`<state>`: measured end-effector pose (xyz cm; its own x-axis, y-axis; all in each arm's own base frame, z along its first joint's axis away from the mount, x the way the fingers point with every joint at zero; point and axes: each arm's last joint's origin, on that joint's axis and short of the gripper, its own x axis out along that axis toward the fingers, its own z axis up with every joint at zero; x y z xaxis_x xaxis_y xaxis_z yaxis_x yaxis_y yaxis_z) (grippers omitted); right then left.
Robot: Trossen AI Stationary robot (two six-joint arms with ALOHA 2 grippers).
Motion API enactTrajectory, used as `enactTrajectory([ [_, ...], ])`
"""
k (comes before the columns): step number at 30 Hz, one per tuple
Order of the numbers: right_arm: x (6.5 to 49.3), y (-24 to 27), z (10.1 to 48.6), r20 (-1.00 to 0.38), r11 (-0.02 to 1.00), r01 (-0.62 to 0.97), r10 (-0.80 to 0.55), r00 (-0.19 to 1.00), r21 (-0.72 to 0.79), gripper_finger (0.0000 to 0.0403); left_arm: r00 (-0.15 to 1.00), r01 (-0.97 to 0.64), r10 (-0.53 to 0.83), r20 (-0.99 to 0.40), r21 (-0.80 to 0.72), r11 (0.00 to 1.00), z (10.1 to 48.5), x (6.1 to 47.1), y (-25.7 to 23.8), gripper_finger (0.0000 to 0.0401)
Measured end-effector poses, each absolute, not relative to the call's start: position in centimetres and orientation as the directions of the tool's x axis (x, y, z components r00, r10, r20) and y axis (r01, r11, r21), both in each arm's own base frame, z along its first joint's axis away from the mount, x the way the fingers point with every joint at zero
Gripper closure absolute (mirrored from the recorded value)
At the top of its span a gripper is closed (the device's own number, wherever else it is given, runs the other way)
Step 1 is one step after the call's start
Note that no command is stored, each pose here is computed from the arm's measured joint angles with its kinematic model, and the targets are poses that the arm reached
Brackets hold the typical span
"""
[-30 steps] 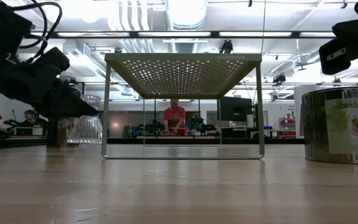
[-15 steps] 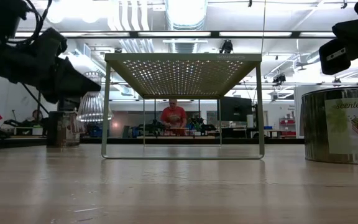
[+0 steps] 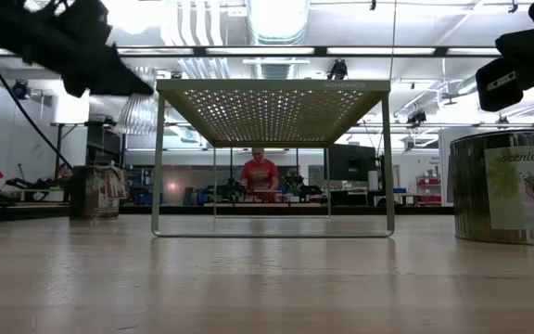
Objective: Pick & Place candle stick holders
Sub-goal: Put the transparent candle holder on the shelf aligned with the other transparent candle holder
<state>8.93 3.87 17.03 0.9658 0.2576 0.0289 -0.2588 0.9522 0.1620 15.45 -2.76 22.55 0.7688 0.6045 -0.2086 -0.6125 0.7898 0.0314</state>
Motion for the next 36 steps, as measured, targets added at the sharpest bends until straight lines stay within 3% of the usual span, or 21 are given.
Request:
enactTrajectory([
  [9,8.9,3.9,17.0,0.029,0.952,-0.259,0.258,0.966,0.162,0.0394,0.762,-0.631,0.633,-0.140,0.062,0.773,27.2,17.0,-2.5,0.0274],
  [15,8.9,3.9,17.0,0.029,0.952,-0.259,0.258,0.966,0.162,0.0394,0.824,-0.546,0.552,-0.127,0.084,0.834,27.8,20.2,-1.9,0.0274],
  [20,8.9,3.9,17.0,0.029,0.952,-0.259,0.257,0.966,0.162,0.0394,0.872,-0.485,0.485,-0.066,0.011,0.874,28.5,22.7,-0.3,0.0274],
  [36,8.9,3.9,17.0,0.029,0.952,-0.259,0.258,0.966,0.162,0.0394,0.916,-0.368,0.367,-0.163,0.026,0.930,28.5,30.7,3.1,0.0275],
])
